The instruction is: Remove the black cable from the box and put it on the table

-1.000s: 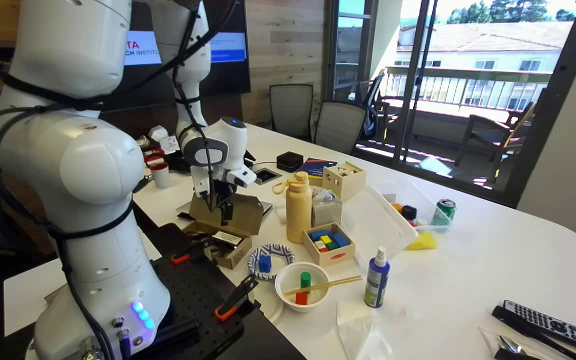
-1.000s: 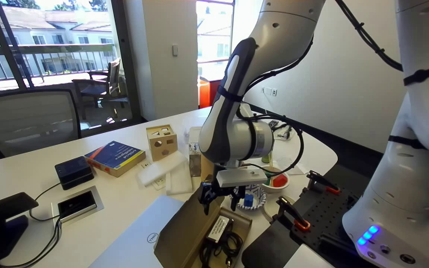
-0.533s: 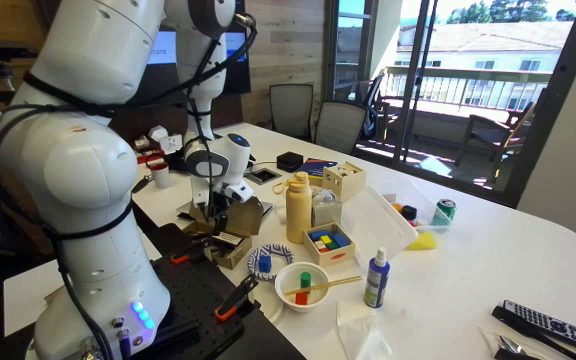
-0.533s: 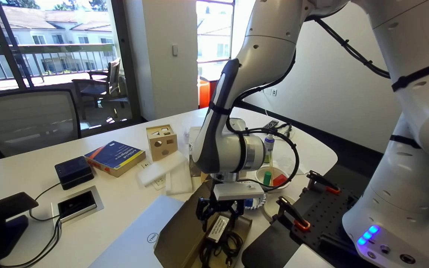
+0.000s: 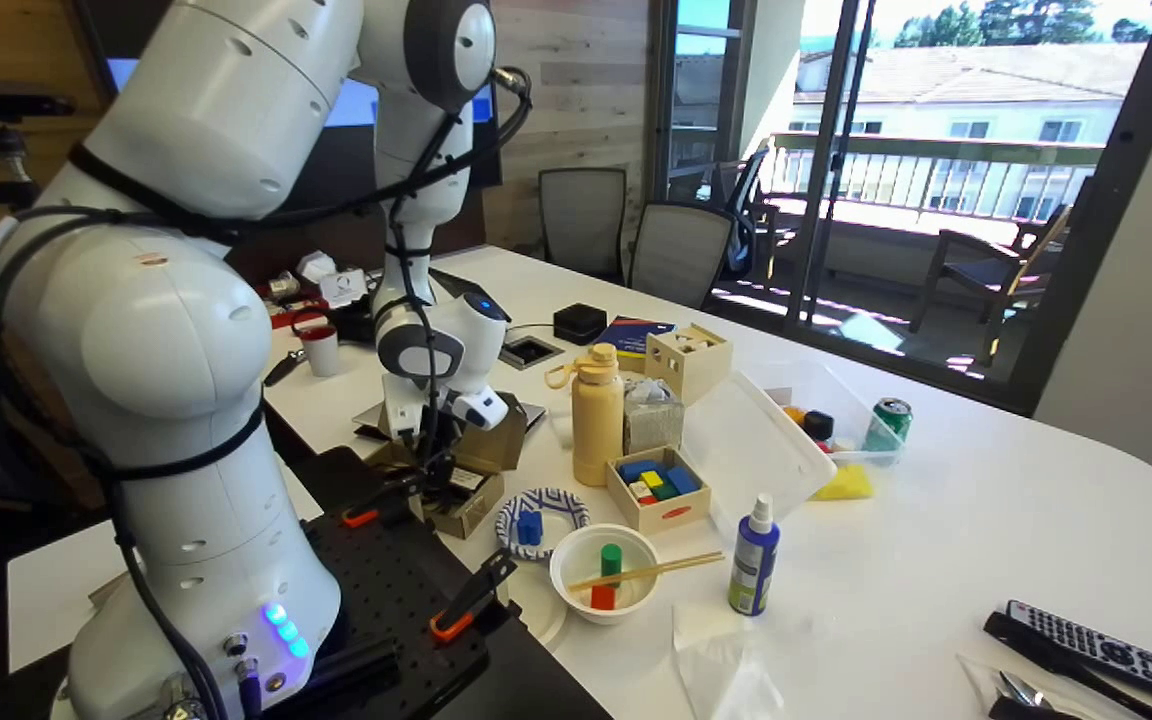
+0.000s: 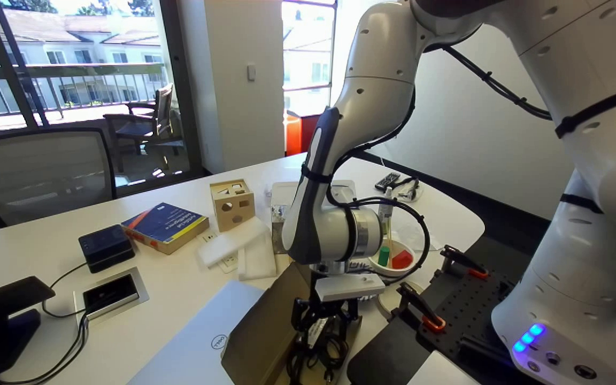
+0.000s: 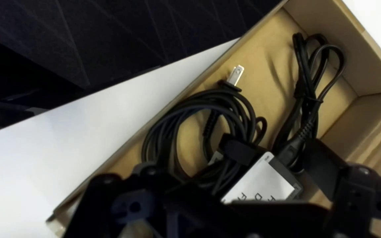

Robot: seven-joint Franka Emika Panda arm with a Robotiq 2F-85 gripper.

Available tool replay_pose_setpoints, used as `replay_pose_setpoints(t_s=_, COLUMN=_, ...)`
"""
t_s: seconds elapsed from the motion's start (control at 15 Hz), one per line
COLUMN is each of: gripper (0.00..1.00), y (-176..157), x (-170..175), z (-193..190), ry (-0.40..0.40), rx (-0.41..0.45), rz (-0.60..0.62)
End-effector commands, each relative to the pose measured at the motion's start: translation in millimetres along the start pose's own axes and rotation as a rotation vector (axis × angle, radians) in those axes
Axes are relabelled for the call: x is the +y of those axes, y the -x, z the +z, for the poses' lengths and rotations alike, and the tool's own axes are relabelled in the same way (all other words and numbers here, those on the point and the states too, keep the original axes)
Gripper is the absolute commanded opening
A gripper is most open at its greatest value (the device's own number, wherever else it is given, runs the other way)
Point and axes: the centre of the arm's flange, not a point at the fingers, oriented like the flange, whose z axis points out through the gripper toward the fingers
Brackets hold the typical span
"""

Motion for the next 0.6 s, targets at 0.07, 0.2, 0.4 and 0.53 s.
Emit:
replay_pose_setpoints(t_s=0.07, gripper=1.0, y=-24, x=-4, z=15, ry=-0.006, rx=-0.023, rz=-0.059)
replay_pose_setpoints(t_s=0.2, gripper=1.0, y=-32, x=-10, z=17, ry=-0.011, rx=-0.016, rz=-0.098)
replay_pose_setpoints(t_s=0.4, gripper=1.0, y=-41, x=-15, z=22, ry=-0.027, rx=-0.02, rz=-0.143)
replay_pose_setpoints(t_s=0.53, gripper=1.0, y=-43, x=-19, z=25, ry=-0.04, rx=-0.028, rz=-0.169)
